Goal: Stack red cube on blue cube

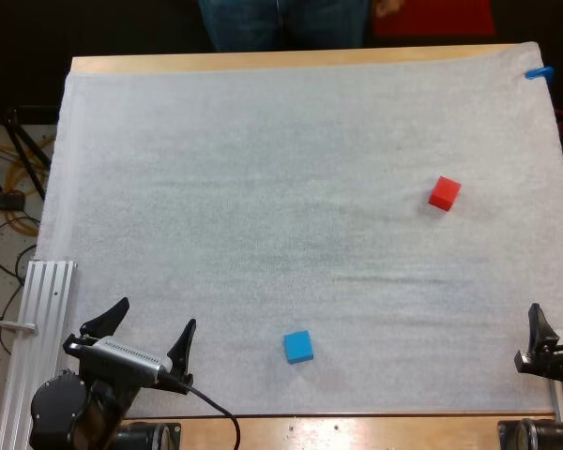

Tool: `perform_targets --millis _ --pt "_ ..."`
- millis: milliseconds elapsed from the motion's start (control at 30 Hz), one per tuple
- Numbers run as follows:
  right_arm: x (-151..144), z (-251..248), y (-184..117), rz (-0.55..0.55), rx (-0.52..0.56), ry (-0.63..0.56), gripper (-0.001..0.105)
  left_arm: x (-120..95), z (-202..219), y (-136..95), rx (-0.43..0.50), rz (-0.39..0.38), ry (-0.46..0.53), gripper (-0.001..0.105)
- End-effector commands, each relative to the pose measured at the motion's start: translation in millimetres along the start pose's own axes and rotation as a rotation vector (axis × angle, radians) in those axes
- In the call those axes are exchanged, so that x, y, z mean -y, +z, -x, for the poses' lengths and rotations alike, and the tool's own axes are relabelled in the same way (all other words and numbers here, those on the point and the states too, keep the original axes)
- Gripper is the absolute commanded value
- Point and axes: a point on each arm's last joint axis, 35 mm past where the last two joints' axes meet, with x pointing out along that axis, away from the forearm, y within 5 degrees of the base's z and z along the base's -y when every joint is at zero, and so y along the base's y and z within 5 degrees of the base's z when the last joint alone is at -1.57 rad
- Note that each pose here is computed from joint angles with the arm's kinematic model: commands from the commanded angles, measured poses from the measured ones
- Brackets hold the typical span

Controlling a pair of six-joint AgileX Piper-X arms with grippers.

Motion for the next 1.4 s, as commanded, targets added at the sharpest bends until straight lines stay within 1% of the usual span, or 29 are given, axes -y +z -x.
perform_targets --millis 0,333,500,600,667,700,733,833,900,967,1000,1067,1100,1167,1233,1367 --pt "0 0 2 0.000 0.004 0.007 0.073 -1 -2 2 0.003 0.011 0.004 0.087" --pt "0 0 2 -0.008 0.004 0.007 0.073 -1 -2 1 -0.001 0.019 0.002 0.087" --pt "1 2 4 -0.007 0.014 0.004 0.073 3 1 5 0.004 0.018 -0.067 0.087" --pt "2 12 11 -0.005 0.040 -0.003 0.073 9 12 16 0.040 -0.011 -0.112 0.087" --pt "4 15 21 -0.006 0.034 -0.001 0.073 14 23 26 0.075 -0.036 -0.151 0.087" --pt "5 15 24 -0.006 0.031 0.002 0.073 15 25 28 0.077 -0.041 -0.163 0.087" --pt "7 15 31 -0.006 0.026 0.005 0.073 17 25 35 0.066 -0.048 -0.188 0.087" --pt "11 15 47 -0.008 0.015 0.011 0.073 22 27 54 0.046 -0.105 -0.256 0.087" --pt "13 14 58 -0.001 0.012 0.044 0.073 25 29 64 0.039 -0.131 -0.304 0.087" --pt "15 10 70 -0.002 0.003 0.083 0.072 30 27 77 0.011 -0.159 -0.356 0.087" --pt "16 9 73 -0.003 -0.002 0.087 0.072 31 26 78 0.000 -0.165 -0.368 0.087" --pt "19 3 86 0.001 -0.022 0.111 0.072 35 25 87 -0.077 -0.203 -0.402 0.087" --pt "20 2 88 0.002 -0.024 0.117 0.072 36 25 90 -0.093 -0.209 -0.405 0.087" --pt "23 -4 100 0.012 -0.036 0.135 0.072 38 23 96 -0.179 -0.232 -0.419 0.087" --pt "26 -10 109 0.019 -0.048 0.139 0.072 40 20 101 -0.231 -0.241 -0.410 0.087" --pt "32 -22 129 0.033 -0.072 0.150 0.072 42 10 106 -0.265 -0.238 -0.403 0.087"
